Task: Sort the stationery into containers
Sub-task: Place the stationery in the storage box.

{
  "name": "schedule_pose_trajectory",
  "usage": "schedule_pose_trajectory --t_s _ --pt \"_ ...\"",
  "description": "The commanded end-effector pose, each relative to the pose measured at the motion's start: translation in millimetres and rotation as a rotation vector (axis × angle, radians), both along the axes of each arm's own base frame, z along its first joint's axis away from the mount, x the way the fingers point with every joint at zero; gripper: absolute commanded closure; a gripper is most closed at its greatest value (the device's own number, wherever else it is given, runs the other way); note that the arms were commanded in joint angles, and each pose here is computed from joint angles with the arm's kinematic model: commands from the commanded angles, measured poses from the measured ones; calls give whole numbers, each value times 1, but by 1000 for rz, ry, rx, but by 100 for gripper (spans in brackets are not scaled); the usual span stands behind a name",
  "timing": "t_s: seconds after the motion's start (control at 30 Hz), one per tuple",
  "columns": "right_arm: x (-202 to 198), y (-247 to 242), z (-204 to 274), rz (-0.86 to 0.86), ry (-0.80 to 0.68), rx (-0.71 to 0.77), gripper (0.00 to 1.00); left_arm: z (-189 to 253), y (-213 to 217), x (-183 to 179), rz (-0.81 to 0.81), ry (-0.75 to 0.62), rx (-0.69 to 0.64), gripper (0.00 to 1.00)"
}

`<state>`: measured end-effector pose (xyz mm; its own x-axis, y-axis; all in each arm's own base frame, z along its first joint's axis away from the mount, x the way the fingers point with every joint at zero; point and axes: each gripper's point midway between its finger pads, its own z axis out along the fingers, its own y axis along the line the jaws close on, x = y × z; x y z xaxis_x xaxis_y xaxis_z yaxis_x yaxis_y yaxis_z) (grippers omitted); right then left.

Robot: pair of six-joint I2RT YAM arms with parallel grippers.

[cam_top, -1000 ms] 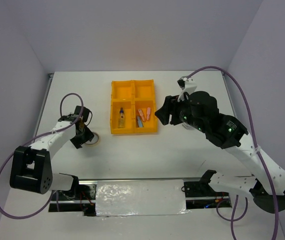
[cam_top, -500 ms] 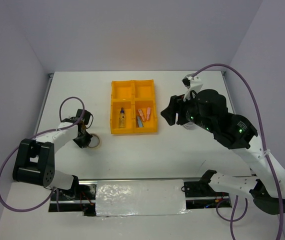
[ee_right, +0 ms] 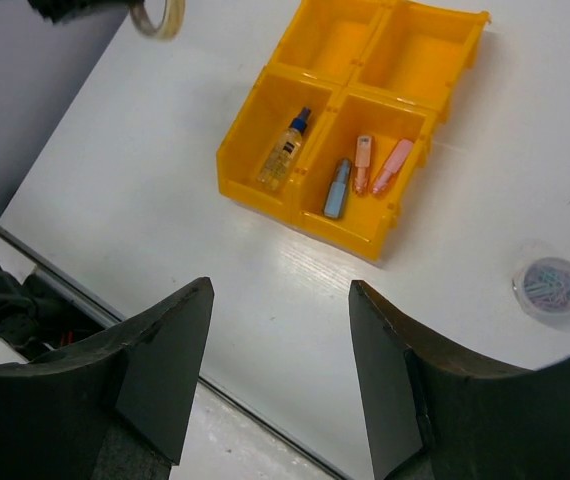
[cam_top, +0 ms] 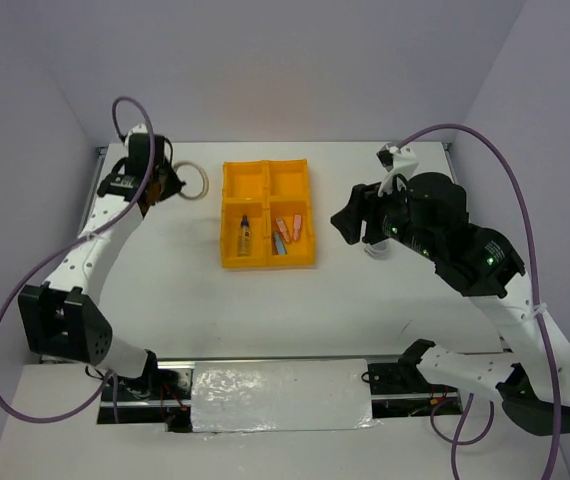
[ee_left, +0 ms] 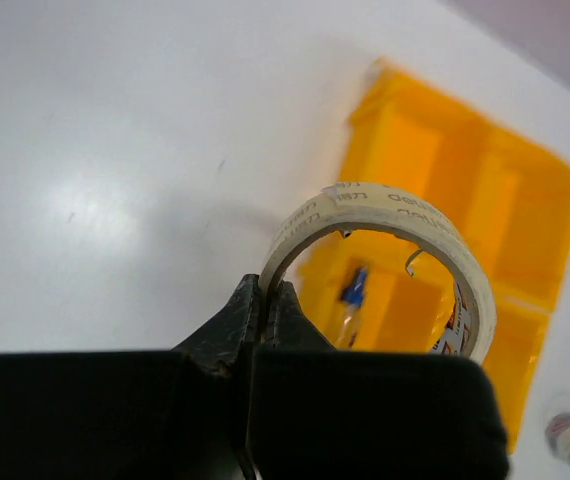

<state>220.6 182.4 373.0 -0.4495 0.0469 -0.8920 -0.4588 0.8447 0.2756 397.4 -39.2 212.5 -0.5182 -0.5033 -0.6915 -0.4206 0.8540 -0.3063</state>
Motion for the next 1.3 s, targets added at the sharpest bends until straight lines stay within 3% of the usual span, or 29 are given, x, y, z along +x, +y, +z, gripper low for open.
schedule_pose_trajectory --t_s 0.0,0.07,0.1,0.13,0.27,0.3,0.33,0.47,0.63,0.83,0.93,1.0,1.03,1.13,1.27 --pt "-9 -8 13 23 -36 7 35 22 -20 47 -181 -92 43 100" --pt "-10 -15 12 18 -29 -12 35 23 -36 83 -237 -103 43 100" --pt "-12 -20 18 10 -32 -12 35 -5 -43 100 -263 -44 47 100" --pt "-15 -22 20 12 -32 -14 35 21 -55 120 -315 -109 80 100" --pt "-24 -28 28 24 -26 -16 35 9 -86 169 -414 -110 157 100" --pt "-30 -27 29 44 -17 -14 35 -13 -91 179 -424 -76 172 100" --pt "-32 -29 30 41 -13 -11 35 -2 -96 187 -435 -109 198 100" --pt "-37 -35 38 25 -23 1 35 -22 -98 199 -423 -84 299 100" --pt "-41 -38 43 14 -30 24 35 -53 -97 200 -431 -37 332 99" --pt "-34 -45 41 -48 -13 14 35 -79 -102 194 -459 23 344 92" --pt "-32 -42 44 -46 -20 34 35 -85 -102 188 -462 31 337 82" --pt "-31 -40 45 -45 -19 46 35 -87 -108 186 -489 30 318 68" --pt "-30 -38 43 -45 -15 47 35 -88 -109 186 -494 32 314 55" --pt "-29 -37 39 -49 -3 54 35 -82 -113 185 -509 33 296 39" --pt "-24 -33 22 -57 21 48 35 -34 -119 185 -505 -60 262 3"
